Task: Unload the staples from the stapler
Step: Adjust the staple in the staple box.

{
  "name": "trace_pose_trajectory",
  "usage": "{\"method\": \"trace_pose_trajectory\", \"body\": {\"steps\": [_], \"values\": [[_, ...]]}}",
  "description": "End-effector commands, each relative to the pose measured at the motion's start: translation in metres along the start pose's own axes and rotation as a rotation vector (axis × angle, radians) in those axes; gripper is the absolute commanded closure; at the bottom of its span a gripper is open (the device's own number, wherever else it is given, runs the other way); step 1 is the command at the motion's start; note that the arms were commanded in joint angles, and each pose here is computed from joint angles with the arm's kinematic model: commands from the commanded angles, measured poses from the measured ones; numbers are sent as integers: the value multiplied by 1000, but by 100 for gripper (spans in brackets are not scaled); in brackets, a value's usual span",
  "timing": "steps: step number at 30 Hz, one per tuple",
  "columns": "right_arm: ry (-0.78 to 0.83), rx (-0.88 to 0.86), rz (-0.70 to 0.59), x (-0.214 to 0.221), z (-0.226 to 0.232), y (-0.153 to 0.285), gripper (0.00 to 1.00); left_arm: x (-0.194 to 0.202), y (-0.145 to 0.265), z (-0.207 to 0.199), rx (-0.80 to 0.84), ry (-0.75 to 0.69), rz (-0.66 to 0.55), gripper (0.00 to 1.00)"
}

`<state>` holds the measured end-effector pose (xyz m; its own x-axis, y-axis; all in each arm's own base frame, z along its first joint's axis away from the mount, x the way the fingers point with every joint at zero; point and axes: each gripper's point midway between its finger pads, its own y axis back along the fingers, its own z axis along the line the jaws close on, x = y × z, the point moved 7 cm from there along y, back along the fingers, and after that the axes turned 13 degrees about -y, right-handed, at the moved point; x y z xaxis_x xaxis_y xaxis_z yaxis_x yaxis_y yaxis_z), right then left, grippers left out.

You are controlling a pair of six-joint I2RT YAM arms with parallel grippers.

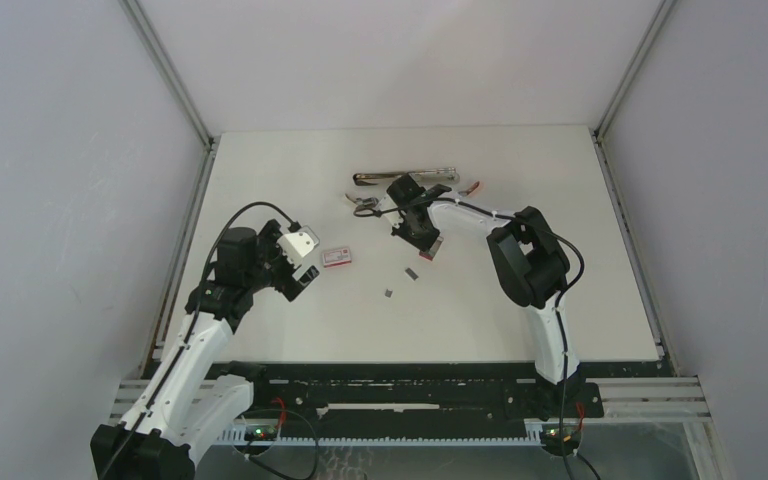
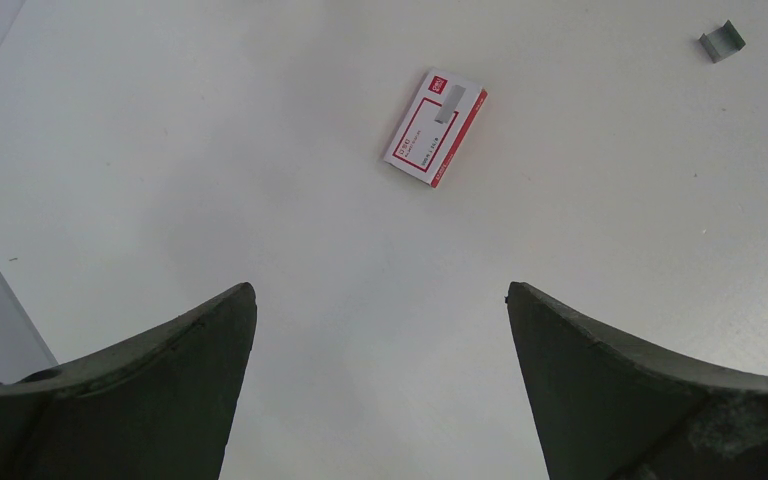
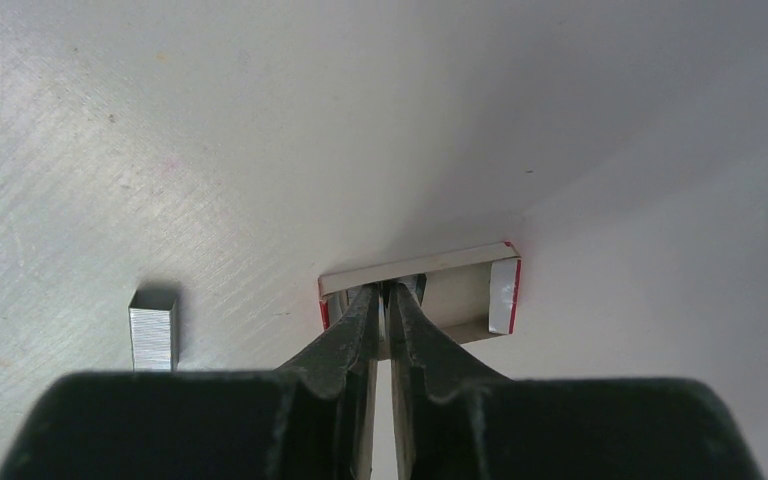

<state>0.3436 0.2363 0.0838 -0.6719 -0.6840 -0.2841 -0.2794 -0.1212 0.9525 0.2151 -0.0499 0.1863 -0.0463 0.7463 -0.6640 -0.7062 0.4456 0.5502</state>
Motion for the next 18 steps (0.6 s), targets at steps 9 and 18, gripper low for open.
{"method": "trace_pose_trajectory", "body": {"steps": [9, 18], "values": [[-12, -1, -69, -11, 2, 19, 90, 1, -1, 2, -22, -3, -15, 0], [-24, 3, -104, -16, 2, 37, 90, 0, -1, 2, -26, -4, -17, 0]]}}
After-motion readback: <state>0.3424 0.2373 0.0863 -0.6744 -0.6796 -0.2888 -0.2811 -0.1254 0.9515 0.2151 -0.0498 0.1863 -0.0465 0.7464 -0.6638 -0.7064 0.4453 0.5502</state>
